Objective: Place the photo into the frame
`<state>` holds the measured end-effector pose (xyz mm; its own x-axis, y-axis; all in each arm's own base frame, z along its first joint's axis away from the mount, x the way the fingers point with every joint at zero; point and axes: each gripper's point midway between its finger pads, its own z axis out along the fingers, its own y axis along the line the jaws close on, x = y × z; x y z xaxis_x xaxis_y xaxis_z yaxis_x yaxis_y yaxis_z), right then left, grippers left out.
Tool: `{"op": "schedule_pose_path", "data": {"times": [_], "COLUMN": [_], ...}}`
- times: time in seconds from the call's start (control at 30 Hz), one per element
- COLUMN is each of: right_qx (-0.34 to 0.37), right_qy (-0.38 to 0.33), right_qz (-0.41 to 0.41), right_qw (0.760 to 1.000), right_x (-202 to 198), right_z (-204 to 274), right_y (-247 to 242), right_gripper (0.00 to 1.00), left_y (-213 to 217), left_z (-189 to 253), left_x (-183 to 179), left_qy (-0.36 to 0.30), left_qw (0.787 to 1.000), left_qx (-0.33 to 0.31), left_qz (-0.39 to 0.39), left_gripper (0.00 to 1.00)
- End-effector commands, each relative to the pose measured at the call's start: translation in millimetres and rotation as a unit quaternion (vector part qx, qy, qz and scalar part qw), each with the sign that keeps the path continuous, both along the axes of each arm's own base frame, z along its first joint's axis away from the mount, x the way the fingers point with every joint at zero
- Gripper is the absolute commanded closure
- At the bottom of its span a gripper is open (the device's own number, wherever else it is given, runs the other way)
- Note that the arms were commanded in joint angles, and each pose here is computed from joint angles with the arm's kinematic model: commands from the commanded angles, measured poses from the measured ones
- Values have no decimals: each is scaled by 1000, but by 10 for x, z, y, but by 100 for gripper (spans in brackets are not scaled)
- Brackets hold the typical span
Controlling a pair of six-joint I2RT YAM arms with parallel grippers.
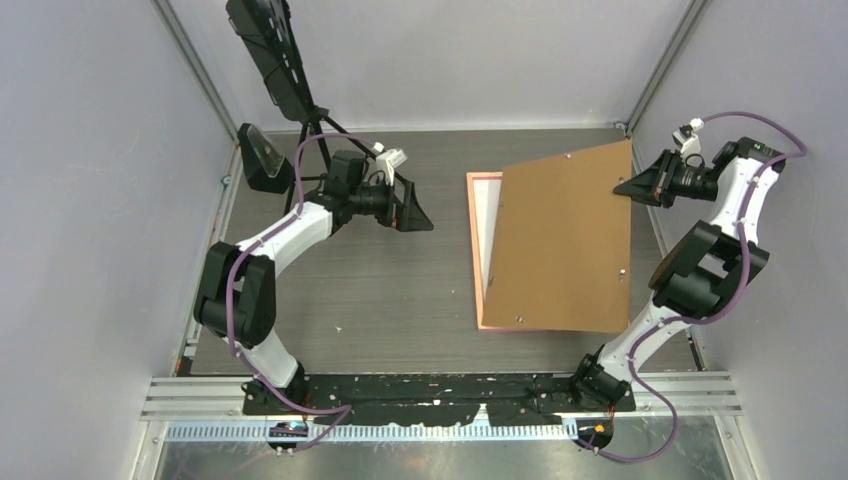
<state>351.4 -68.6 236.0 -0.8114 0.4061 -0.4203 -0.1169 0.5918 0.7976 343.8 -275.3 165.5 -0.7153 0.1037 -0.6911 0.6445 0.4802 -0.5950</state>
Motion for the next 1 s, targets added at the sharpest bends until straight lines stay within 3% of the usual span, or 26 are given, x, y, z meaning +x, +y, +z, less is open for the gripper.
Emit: {"op": "schedule_pose_path", "data": {"times": [0.0,0.27,0.97], "right_qx": [7,-29,15], "right_qy": [-9,-15,-25], "right_qz": [22,20,49], "right_qw": [1000,999,998], "right_x": [-33,240,615], "right_z": [234,216,50], "right_y": [-3,-170,38], "right_gripper": [94,95,94], "left_y": [22,17,15], "left_z": [222,215,178], "left_x": [61,90,72], "left_qy": [-35,-30,-21], "left_qw": [999,1000,1000], "left_qx": [-3,1,3], "left_qz": [3,3,0], "left_gripper": [0,0,1]}}
